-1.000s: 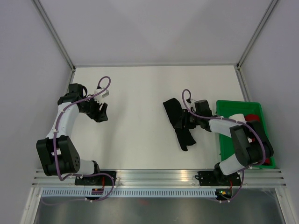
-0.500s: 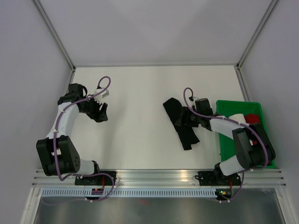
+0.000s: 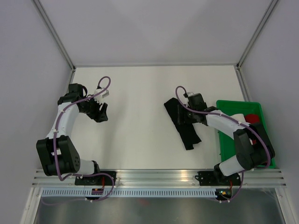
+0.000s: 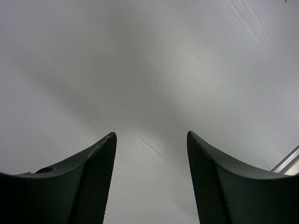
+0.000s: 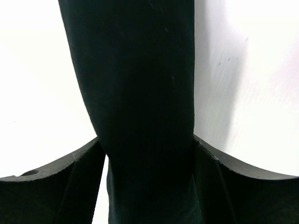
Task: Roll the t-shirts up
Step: Roll the tshirt
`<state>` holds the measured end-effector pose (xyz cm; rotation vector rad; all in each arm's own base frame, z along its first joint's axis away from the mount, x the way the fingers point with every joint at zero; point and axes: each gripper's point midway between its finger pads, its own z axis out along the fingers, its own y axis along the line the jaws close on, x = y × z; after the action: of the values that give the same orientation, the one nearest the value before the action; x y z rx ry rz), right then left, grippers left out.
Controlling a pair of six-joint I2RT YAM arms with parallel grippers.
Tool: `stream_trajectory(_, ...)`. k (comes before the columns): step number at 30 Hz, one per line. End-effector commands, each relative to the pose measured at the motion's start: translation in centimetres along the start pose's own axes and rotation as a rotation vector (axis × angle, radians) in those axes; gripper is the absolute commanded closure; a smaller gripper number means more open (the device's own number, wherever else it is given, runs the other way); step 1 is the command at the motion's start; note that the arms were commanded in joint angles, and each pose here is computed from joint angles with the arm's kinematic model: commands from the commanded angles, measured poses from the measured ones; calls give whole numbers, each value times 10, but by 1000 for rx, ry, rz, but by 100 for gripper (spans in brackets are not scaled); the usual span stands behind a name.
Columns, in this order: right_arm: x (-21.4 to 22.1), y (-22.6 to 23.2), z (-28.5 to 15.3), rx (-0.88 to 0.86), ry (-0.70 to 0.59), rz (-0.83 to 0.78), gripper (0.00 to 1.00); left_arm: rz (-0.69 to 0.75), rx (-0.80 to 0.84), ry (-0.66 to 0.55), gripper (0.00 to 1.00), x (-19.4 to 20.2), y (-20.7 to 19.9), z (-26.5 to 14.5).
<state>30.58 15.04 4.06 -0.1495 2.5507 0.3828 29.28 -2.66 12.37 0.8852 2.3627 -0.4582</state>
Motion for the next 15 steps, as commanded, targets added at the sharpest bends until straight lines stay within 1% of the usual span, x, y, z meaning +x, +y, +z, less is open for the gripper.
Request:
stream_trajectory(1, -14, -9, -6, 112, -13, -92, 24, 39, -14, -36, 33, -10, 3, -6)
stream_trajectory(3, -15, -3, -7, 118, -15, -124, 23, 38, -13, -34, 33, -10, 3, -6)
stream_trajectory(4, -21, -6, -10, 152, -28, -135, 23, 37, -9, -33, 32, -10, 3, -5)
stream_trajectory(5, -23, -4, -12, 167, -33, -165, 19, 36, -9, -29, 33, -9, 3, -4)
stream_trajectory(6, -30, -5, -17, 200, -42, -183, 2, 36, -9, -31, 33, -9, 3, -5)
stream_trajectory(8, -43, -8, -28, 284, -79, -229, 2, 38, -13, -28, 33, -9, 4, -5)
stream_trajectory(9, -58, -6, -36, 309, -115, -257, 2, 40, -15, -31, 33, -11, 4, -6)
stream_trajectory(10, -69, -14, -47, 388, -149, -279, 2, 39, -19, -32, 33, -11, 5, -7)
stream_trajectory(13, -115, -5, -80, 446, -279, -356, 2, 36, -30, -40, 31, -16, 7, -10)
stream_trajectory(14, -128, -1, -92, 448, -332, -358, 2, 32, -40, -36, 23, -16, 8, -11)
stream_trajectory(15, -135, 0, -98, 451, -367, -393, 2, 24, -51, -40, 11, -19, 10, -14)
